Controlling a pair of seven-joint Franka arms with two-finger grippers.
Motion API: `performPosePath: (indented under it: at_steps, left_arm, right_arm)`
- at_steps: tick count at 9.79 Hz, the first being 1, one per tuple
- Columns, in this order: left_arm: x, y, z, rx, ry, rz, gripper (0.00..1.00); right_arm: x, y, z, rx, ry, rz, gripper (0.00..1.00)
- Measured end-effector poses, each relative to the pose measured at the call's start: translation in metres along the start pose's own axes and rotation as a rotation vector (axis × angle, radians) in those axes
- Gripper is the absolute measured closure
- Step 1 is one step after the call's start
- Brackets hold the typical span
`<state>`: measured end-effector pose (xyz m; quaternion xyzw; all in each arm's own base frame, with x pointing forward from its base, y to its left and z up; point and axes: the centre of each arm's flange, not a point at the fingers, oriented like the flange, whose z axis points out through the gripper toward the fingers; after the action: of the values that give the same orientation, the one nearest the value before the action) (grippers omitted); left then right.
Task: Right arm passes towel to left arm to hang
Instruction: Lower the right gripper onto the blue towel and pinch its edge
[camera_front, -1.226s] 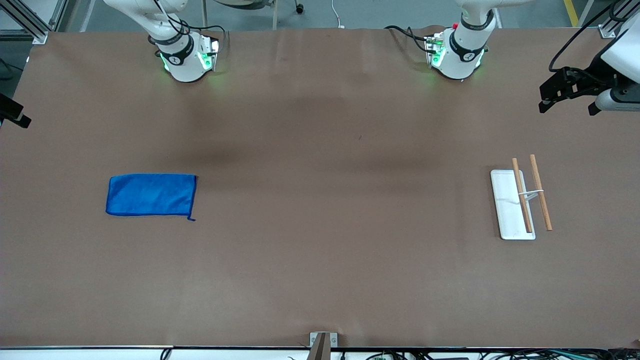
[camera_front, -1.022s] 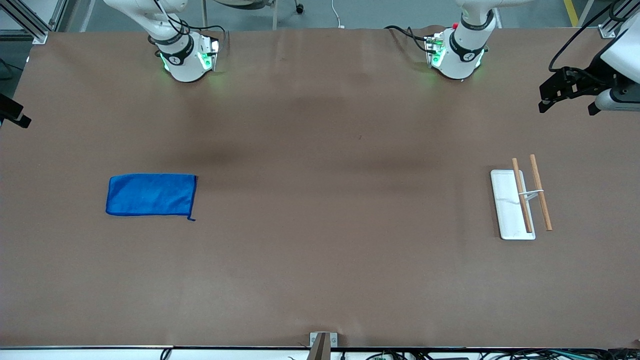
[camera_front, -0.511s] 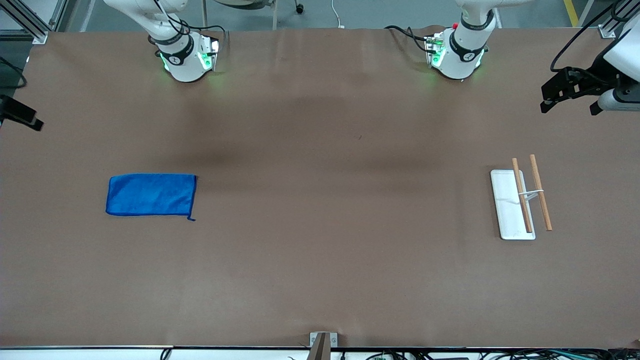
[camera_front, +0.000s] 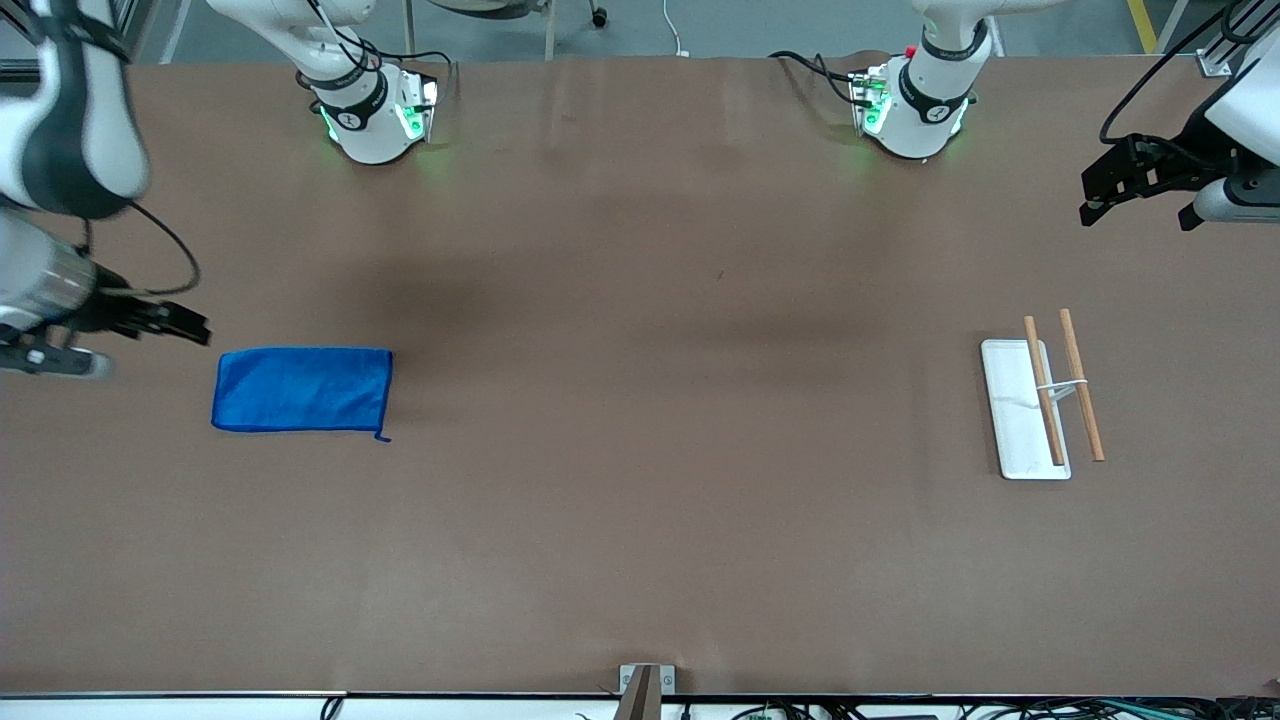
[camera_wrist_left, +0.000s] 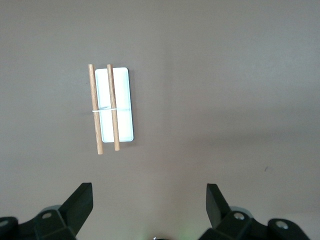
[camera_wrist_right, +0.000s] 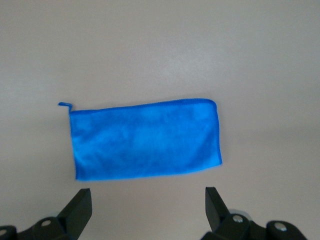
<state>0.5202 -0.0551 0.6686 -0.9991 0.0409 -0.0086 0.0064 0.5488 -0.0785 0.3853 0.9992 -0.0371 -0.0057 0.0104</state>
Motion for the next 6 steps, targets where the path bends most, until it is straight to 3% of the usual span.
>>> performPosePath:
  at_steps: [3, 6]
  left_arm:
    - [0.001, 0.000, 0.001, 0.000, -0.003, 0.001, 0.00]
    - [0.002, 0.000, 0.003, -0.001, -0.006, 0.001, 0.00]
  right_arm:
    - [-0.019, -0.006, 0.110, -0.003, 0.011, -0.052, 0.00]
    - [-0.024, -0.012, 0.176, -0.010, 0.042, -0.123, 0.00]
